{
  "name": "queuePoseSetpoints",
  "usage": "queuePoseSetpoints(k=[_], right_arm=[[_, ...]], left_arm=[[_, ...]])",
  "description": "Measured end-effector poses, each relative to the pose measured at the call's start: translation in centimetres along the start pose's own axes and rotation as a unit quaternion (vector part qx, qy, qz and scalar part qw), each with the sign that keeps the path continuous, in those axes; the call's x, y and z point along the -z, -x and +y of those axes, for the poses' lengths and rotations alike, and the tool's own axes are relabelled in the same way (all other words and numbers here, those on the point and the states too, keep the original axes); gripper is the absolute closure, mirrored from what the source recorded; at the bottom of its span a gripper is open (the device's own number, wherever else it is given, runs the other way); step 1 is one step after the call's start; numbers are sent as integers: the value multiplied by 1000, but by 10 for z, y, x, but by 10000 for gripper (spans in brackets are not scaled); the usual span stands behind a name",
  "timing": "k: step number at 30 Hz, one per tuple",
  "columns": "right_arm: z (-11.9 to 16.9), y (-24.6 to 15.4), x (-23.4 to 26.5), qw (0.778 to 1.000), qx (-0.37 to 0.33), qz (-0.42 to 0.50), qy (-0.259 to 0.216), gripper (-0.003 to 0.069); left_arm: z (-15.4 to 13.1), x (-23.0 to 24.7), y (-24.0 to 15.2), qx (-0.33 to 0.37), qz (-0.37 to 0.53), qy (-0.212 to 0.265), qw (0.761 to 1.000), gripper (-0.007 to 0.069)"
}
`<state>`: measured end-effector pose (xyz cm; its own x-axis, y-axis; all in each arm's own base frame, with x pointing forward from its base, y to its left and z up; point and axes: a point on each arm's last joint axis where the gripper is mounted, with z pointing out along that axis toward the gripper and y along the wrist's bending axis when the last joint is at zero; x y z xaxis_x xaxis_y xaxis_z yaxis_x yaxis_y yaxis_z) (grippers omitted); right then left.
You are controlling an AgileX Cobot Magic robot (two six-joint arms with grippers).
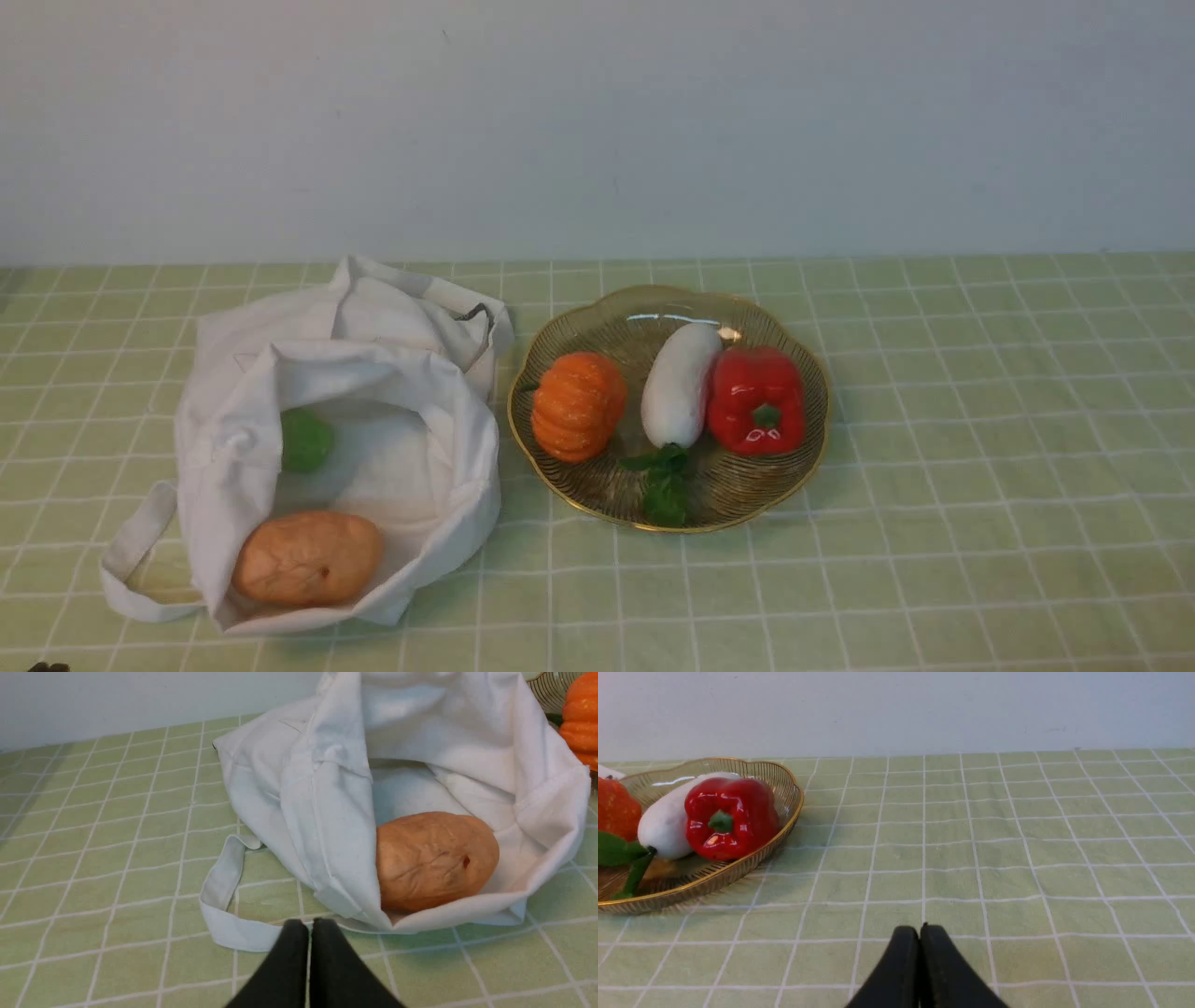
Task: Take vegetables from bag on green coffee tablecloth place on plate.
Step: 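Reach into the cloth bag and grasp the green cucumber with the left gripper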
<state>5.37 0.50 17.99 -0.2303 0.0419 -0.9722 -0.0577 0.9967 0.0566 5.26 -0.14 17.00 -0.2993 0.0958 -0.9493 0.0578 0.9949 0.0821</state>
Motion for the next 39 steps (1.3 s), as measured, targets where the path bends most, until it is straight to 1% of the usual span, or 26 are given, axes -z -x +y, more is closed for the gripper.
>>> queuePoseSetpoints(k=[37,39], right_arm=[[0,0,0,1000,0,0,0,674],[0,0,0,1000,0,0,0,674]], left_arm=[[0,0,1,0,-5,0,1000,630],[-1,0,1,18,-5,-4,1000,630]])
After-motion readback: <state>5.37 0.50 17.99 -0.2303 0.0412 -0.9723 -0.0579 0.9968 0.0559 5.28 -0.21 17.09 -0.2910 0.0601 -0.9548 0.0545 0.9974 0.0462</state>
